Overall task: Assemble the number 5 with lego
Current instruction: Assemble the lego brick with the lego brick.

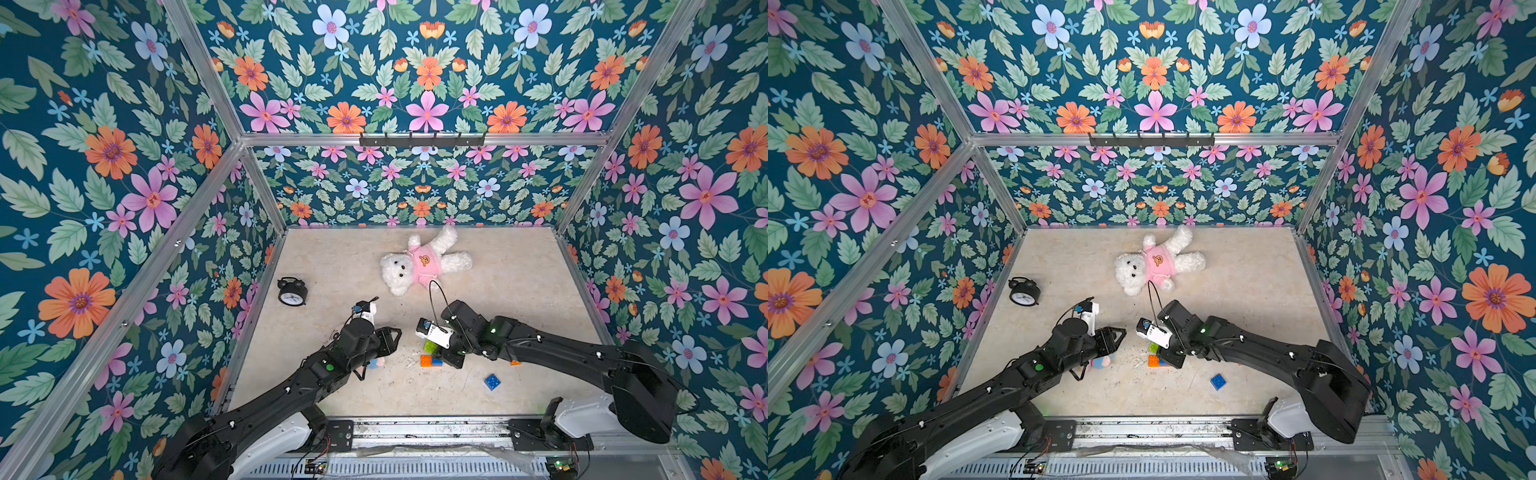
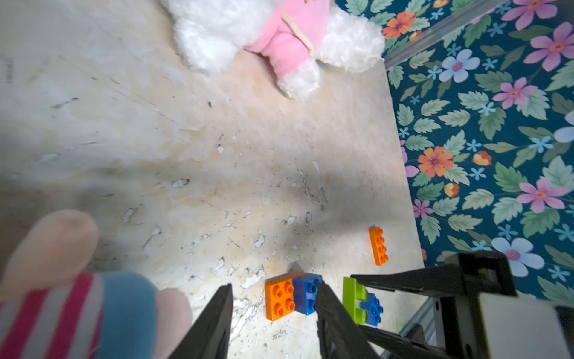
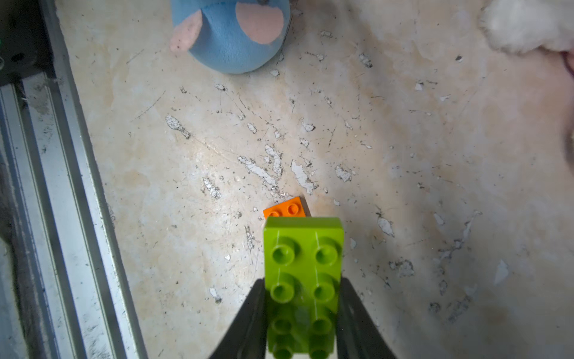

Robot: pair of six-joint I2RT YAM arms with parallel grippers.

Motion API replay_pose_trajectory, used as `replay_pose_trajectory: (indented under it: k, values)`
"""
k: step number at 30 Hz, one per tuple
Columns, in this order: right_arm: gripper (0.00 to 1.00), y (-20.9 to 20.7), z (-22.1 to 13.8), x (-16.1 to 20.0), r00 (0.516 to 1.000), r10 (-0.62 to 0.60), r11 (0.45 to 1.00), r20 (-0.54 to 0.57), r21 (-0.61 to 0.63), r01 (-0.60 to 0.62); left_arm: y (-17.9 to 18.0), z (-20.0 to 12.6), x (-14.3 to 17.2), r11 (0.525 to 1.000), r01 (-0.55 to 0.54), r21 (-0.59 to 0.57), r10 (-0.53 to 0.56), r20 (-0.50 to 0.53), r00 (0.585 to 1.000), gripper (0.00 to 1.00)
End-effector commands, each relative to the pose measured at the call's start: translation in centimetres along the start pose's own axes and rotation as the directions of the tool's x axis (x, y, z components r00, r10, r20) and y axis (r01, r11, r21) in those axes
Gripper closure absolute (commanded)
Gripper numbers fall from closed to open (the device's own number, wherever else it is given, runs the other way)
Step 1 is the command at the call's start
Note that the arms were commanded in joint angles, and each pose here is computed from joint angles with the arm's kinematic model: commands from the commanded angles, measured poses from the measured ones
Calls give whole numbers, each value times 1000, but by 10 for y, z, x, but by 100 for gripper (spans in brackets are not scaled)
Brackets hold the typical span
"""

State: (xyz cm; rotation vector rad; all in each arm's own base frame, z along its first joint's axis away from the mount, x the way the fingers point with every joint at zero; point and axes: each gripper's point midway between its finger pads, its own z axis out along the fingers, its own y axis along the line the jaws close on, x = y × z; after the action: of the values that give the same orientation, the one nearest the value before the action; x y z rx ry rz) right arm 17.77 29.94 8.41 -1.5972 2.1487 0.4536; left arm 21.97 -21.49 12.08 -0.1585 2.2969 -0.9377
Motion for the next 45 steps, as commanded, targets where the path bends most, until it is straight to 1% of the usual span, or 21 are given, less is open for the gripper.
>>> replay_pose_trajectory:
  k: [1, 2, 6, 10, 12, 15, 18, 25, 26, 31, 34, 41, 45]
  values:
    - [77, 8, 7, 14, 994, -51, 997, -95, -63, 46, 19, -4, -5, 997, 15, -82, -11, 49, 999, 50]
    - [77, 6, 9, 13, 994, -46, 997, -98, -60, 40, 20, -6, -6, 996, 16, -84, -11, 60, 998, 50]
    - [77, 10, 12, 12, 990, -93, 992, -108, -92, 83, 21, -14, -15, 996, 8, -93, 2, 107, 994, 49]
    - [78, 4, 13, 10, 983, -125, 990, -132, -80, 116, 22, -21, -21, 994, -7, -109, 22, 134, 991, 48]
    - [78, 3, 15, 14, 974, -158, 986, -161, -85, 146, 22, -22, -21, 994, -10, -109, 25, 138, 990, 48]
    - [77, -7, 17, 15, 961, -181, 983, -207, -55, 173, 22, -21, -21, 994, -16, -109, 30, 133, 991, 48]
    - [77, -6, 17, 24, 942, -224, 974, -251, -87, 209, 22, -20, -20, 994, -20, -110, 35, 128, 991, 48]
    - [76, -2, 16, 15, 934, -285, 957, -216, -119, 264, 21, -21, -19, 994, -33, -105, 46, 123, 991, 48]
    - [77, -4, 24, 19, 929, -286, 957, -235, -126, 262, 22, -21, -18, 994, -30, -103, 43, 121, 992, 48]
    - [76, -1, 30, 22, 925, -300, 951, -233, -156, 269, 25, -22, -17, 994, -16, -107, 30, 128, 991, 48]
    - [76, -2, 33, 20, 926, -308, 948, -218, -149, 280, 25, -23, -18, 994, -15, -105, 30, 138, 990, 48]
    - [77, -5, 36, 22, 917, -327, 943, -231, -143, 300, 23, -20, -18, 994, -40, -106, 53, 122, 991, 48]
    - [77, -7, 40, 34, 899, -336, 941, -280, -146, 306, 22, -19, -18, 992, -50, -112, 63, 113, 992, 48]
